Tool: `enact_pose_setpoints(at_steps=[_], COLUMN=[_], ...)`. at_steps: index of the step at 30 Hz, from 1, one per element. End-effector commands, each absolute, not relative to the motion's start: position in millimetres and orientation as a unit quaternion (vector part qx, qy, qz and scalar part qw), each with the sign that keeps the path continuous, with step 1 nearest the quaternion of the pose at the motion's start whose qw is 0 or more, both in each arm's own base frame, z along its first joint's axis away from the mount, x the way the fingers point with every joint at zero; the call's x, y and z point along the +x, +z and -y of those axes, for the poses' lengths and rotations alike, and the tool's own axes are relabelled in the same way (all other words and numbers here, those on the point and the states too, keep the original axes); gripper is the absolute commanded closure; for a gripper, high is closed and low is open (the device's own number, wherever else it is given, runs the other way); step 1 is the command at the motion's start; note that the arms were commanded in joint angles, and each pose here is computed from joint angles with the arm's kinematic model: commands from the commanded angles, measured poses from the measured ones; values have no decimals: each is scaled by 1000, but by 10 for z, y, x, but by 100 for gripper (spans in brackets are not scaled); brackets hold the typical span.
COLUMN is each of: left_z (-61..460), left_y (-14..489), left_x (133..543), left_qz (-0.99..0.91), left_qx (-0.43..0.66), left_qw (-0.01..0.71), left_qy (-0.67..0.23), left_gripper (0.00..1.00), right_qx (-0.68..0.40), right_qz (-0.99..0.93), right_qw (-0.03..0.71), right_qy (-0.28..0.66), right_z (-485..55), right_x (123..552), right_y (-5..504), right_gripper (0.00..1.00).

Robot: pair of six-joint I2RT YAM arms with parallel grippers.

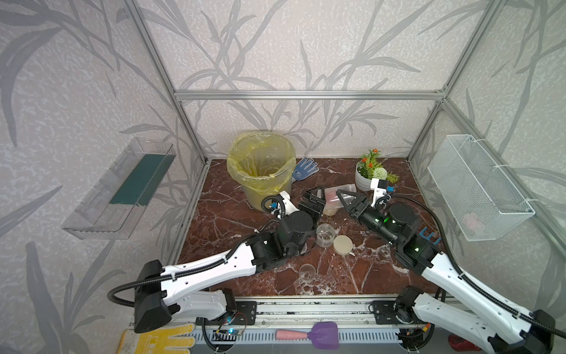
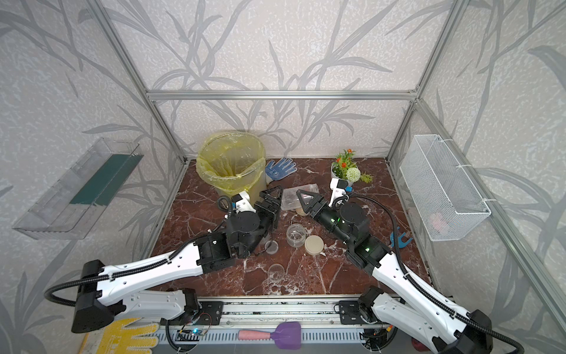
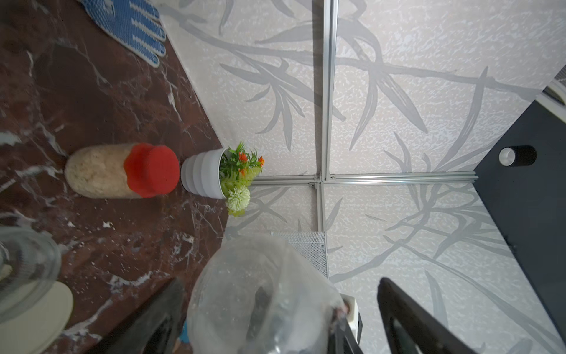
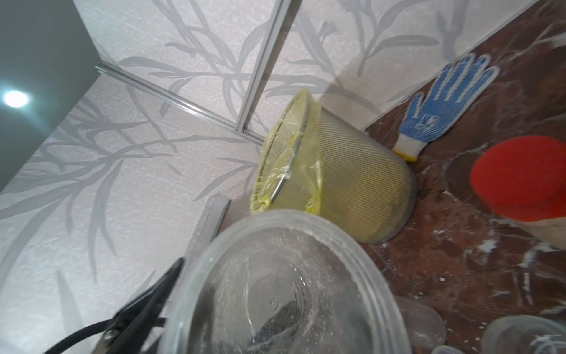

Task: Empty expired oatmeal from jars
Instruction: Place the jar at the center of the board.

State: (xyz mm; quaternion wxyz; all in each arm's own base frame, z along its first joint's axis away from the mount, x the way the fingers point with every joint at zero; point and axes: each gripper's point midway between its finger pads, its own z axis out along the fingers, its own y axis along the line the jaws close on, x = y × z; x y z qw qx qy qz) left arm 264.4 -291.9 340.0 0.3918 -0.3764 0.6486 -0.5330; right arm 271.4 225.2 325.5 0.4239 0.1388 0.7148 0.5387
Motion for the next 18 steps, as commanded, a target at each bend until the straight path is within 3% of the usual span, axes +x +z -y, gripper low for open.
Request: enact_pose_setpoints(at_steps=[1,5,11,18], left_z=[2707,2471,1712,867], left_y=[3343,3289,3136,2783], left_x=[2645,2602,2378,2083], left_qz=[-679,-697,-727,-752], left_qx=[-358,-356,-348,-348], left_qw=[433,451,493,520], left_qy=[-472,-430,-327,-207], left_gripper=[1,1,1,1], right_qx=[120,93,-8,-198], right_qz=[-731,-737,-778,-792], right_qw=[446,445,431,437], right_qy=[503,500,457,378], right_z=[-2245,-2340,-2670,-3282], right_x=[2745,2697,2494,2149], right_y=[3172,3239,3213,2943], right_gripper=[77,78,78,80])
